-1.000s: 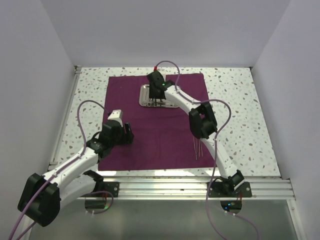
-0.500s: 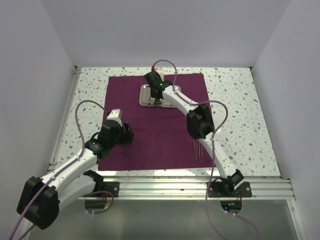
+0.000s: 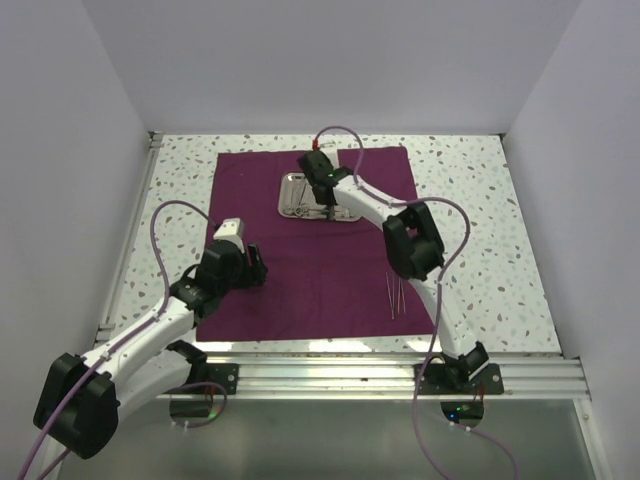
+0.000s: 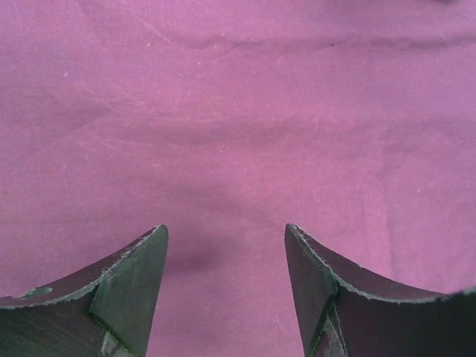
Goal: Open and lay out the surgical kit
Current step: Pick up the medical item from the container, then place the medical item in the surgical kit.
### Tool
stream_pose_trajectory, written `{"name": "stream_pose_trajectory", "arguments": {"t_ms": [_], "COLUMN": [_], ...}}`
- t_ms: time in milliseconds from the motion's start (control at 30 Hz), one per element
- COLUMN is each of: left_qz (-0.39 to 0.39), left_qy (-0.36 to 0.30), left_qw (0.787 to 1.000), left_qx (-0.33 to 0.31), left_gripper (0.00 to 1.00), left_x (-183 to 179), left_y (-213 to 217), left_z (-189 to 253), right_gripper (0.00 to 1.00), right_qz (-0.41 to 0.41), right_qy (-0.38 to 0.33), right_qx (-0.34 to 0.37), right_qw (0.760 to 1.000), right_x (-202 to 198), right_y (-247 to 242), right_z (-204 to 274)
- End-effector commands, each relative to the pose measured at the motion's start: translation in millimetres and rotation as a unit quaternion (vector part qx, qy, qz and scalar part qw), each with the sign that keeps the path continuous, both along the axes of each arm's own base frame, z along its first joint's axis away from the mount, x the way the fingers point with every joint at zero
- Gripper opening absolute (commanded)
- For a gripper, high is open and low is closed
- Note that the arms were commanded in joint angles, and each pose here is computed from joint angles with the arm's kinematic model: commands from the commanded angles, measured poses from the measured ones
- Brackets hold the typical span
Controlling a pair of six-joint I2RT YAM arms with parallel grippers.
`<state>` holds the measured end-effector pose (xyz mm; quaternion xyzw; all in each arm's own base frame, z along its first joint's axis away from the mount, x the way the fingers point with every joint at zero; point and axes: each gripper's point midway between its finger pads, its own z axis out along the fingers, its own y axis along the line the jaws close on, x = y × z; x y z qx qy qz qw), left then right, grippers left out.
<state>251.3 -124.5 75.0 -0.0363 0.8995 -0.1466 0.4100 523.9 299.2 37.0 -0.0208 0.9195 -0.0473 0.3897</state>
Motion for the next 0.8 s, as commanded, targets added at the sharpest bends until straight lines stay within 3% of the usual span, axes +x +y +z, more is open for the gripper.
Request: {"name": "stream_pose_trajectory", "arguments": {"t_ms": [0, 67, 267, 500, 767], "left_qz": [-0.005, -0.005, -0.007, -0.008, -0.012], "left_qy": [-0.021, -0.022, -0.024, -0.021, -0.017], "left_qw": [1.000, 1.000, 1.000, 1.000, 1.000], "left_qx": [-0.012, -0.012, -0.013, -0.013, -0.012], "left_gripper": [0.68, 0.68, 0.68, 0.68, 0.68], "left_x": [5, 5, 5, 4, 4], "left_y": [-5, -5, -6, -6, -7], "left_z": [11, 11, 12, 11, 8], "right_gripper": [0.00, 0.00, 0.00, 0.00, 0.00], "right_qz": [-0.008, -0.011, -0.010, -0.037, -0.061], "right_qy": [-0.046, -0.080, -0.107, -0.074, 0.018], "right_qx": [-0.024, -0.001, 0.041, 0.047, 0.039], "right_qw": [0.999, 0.997, 0.993, 0.995, 0.997], "right_x": [-12, -24, -72, -137, -224], "right_y": [-31, -40, -64, -101, -141], "right_z": [71, 110, 149, 126, 53]}}
